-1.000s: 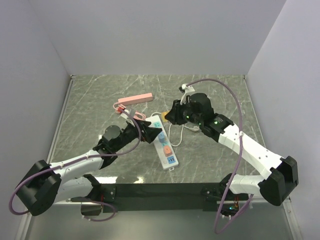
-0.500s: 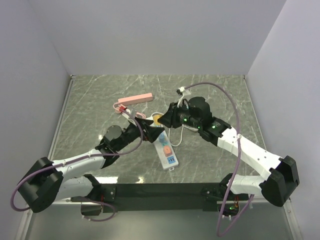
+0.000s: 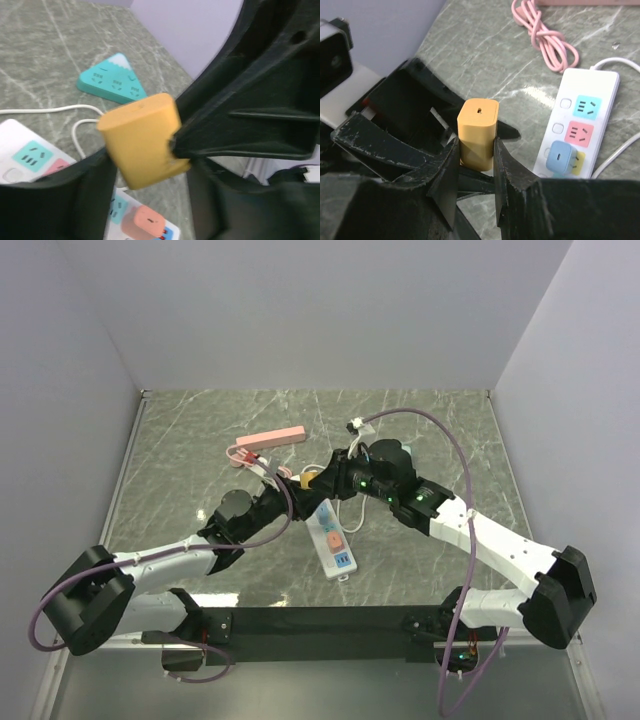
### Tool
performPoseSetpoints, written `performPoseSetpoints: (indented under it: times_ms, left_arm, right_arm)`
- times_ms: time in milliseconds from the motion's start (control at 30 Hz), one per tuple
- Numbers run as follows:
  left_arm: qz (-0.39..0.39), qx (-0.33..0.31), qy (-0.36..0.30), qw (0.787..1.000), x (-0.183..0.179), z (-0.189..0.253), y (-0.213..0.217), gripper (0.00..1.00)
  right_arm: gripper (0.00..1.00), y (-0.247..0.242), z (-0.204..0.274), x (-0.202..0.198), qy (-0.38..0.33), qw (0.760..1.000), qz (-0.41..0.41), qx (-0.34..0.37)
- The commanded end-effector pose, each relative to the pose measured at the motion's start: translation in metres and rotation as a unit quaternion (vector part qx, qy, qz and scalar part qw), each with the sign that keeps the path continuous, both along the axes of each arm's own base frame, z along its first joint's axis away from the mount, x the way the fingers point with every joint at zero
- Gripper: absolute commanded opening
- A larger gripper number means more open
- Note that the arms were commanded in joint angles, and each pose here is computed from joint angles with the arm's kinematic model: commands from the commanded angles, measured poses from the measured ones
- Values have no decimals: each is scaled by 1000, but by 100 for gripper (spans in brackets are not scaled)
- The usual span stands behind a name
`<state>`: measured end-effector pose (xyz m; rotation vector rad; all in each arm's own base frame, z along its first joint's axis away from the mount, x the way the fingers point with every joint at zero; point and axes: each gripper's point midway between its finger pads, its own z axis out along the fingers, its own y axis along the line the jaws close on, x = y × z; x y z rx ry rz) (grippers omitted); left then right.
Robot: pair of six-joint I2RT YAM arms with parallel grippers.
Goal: Insert the plug
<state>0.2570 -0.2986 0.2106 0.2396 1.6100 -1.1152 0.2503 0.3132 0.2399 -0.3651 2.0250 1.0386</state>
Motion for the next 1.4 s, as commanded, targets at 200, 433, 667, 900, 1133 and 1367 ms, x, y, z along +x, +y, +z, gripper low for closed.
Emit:
performPoseSetpoints:
  times_ms: [200,433,667,900,1133,1367]
  left_arm:
    - [18,-15,-28,999,9,18,2,10]
    - [2,0,-33,999,6,9,-1,0]
    - [-43,19,-65,997,-9,2,-7,0]
    - [-69,39,-83,993,-15,-5,-11,0]
    - [-80,76,-103,989,-19,-13,-9,1]
    - [-103,110,-119,981,-23,-20,-11,1]
  right_arm:
    - [7,7,-8,-3,3,1000,1,1]
    - [21,6,-5,-2,-3,1000,-4,6]
    - [46,-4,1,-3,-21,1000,-13,-6]
    - [59,-10,4,0,-26,999,-30,-11]
    - [60,-14,0,4,-19,998,-34,-50]
    - [59,-16,1,-10,-10,997,9,-78]
